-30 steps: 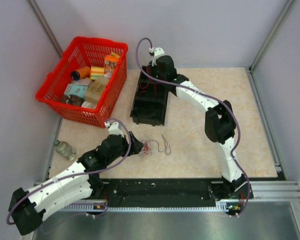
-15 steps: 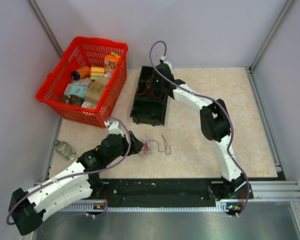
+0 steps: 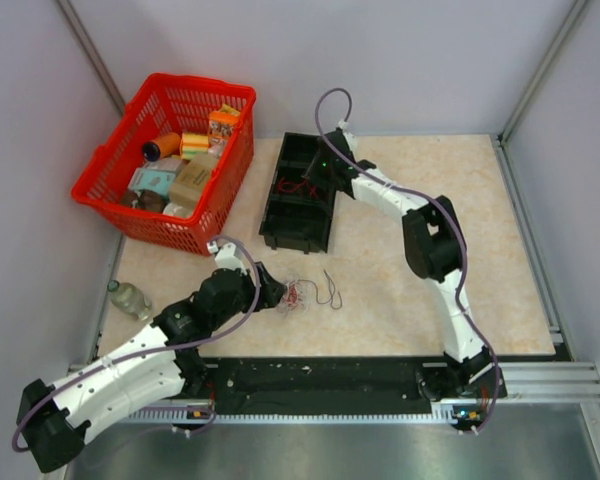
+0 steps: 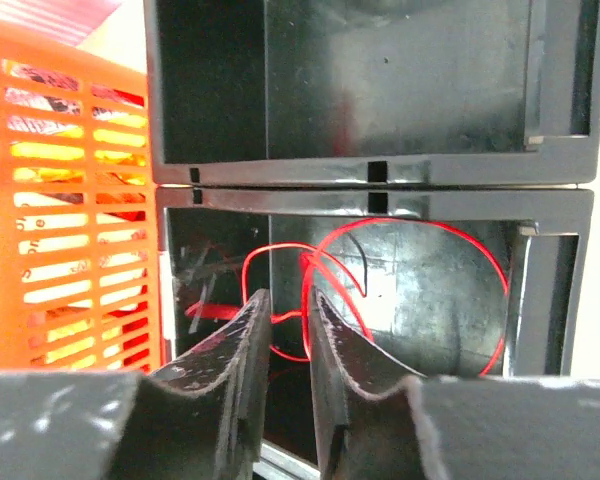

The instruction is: Untangle the cables

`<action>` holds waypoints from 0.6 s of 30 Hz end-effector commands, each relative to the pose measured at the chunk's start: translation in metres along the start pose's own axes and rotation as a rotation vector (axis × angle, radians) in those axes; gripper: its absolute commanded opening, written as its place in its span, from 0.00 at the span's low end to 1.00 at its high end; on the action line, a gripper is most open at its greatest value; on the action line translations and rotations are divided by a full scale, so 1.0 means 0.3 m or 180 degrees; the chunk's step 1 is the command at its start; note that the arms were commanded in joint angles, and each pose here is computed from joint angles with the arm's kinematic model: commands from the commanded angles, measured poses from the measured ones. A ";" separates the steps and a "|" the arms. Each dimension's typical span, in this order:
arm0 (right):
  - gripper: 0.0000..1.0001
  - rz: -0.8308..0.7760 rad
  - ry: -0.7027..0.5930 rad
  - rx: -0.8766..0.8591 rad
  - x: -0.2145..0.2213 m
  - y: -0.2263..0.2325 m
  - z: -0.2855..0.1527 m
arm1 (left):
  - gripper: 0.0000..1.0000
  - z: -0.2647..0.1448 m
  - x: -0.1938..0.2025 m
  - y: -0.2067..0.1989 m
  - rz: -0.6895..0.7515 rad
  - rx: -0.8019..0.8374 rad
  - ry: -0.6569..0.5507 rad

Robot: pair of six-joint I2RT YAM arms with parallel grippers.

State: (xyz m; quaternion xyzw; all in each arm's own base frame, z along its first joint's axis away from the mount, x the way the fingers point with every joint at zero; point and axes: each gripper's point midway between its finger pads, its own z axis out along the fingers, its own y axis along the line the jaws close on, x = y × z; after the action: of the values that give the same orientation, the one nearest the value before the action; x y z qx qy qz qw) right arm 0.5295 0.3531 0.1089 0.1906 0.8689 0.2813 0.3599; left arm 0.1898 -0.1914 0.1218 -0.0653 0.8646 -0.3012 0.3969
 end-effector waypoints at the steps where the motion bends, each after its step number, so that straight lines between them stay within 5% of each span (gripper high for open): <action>1: 0.29 -0.0433 0.0023 -0.0327 -0.038 0.093 -0.026 | 0.77 -0.017 -0.048 -0.026 -0.0028 0.0069 -0.0165; 6: 0.56 -0.0843 0.0144 -0.0356 -0.046 0.111 -0.107 | 0.81 0.002 -0.061 -0.007 0.0036 -0.0071 -0.0211; 18: 0.68 -0.1555 0.0286 -0.0341 0.035 -0.043 -0.535 | 0.85 0.112 -0.022 -0.017 0.0248 -0.0422 0.0236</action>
State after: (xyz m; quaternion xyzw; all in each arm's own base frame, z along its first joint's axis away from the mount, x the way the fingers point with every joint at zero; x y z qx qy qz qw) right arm 0.4407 0.3055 0.1389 -0.0031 0.9130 0.2221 0.3420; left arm 0.2094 -0.1974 0.1055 -0.0538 0.9021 -0.2198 0.3675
